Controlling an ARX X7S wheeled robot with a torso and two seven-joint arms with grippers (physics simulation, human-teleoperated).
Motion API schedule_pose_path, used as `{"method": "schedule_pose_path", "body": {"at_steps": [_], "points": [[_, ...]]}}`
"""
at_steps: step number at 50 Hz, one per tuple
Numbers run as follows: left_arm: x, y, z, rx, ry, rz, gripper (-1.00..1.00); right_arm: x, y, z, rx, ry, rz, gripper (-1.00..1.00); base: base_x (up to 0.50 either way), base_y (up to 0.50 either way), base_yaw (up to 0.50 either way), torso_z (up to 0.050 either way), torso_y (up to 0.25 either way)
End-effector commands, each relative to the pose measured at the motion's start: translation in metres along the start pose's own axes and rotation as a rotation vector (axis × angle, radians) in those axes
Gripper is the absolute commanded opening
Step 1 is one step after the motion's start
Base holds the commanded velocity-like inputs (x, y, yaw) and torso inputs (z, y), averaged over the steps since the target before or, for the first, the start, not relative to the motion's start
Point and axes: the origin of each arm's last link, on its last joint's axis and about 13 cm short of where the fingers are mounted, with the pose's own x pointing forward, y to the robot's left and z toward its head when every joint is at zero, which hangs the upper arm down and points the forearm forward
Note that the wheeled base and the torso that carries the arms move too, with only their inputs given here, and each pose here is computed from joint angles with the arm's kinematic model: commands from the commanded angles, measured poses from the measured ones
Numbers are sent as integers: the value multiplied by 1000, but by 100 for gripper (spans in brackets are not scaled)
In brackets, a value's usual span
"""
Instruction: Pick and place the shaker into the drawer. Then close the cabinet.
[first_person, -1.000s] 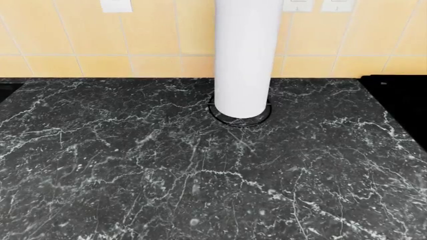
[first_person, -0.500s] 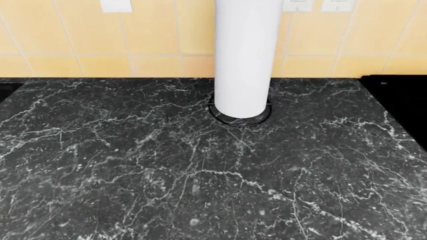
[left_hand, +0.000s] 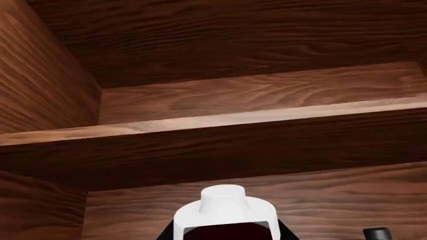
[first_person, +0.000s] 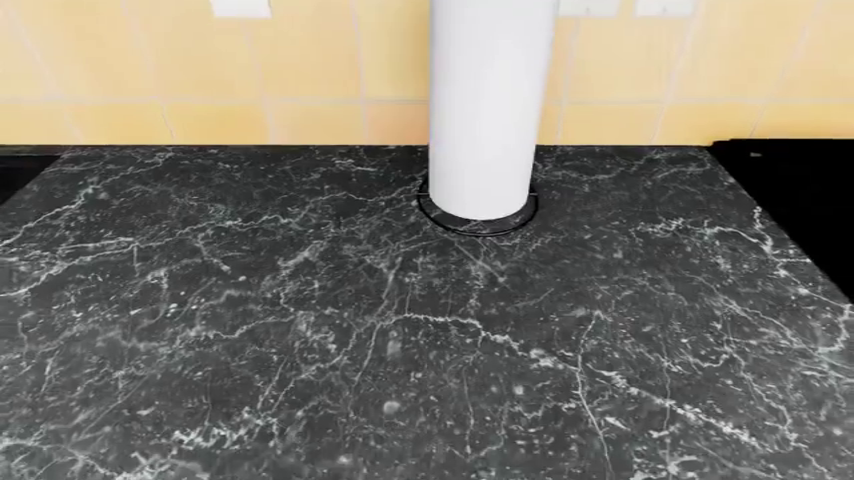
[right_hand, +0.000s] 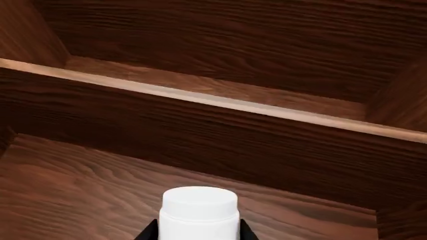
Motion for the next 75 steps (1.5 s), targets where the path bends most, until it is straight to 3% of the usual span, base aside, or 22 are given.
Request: {"method": "schedule_pose_path", "body": {"at_steps": [1, 55, 61, 75], "points": [[-2, -2, 3, -2, -12, -17, -100, -2, -4, 3, -16, -24, -15, -100, -406, 3, 0, 0, 0], [-15, -4, -8, 4, 12, -35, -100, -18, -4, -2, 10, -20, -23, -100, -413, 47, 0, 0, 0], [-28, -6, -12, 4, 31, -41, -100, -34, -2, -2, 14, -14, -16, -100, 0, 0, 0, 0, 0], [-88, -15, -53, -43, 111, -58, -100, -106, 12, -30, 30, 84, 11, -100, 0, 0, 0, 0, 0]]}}
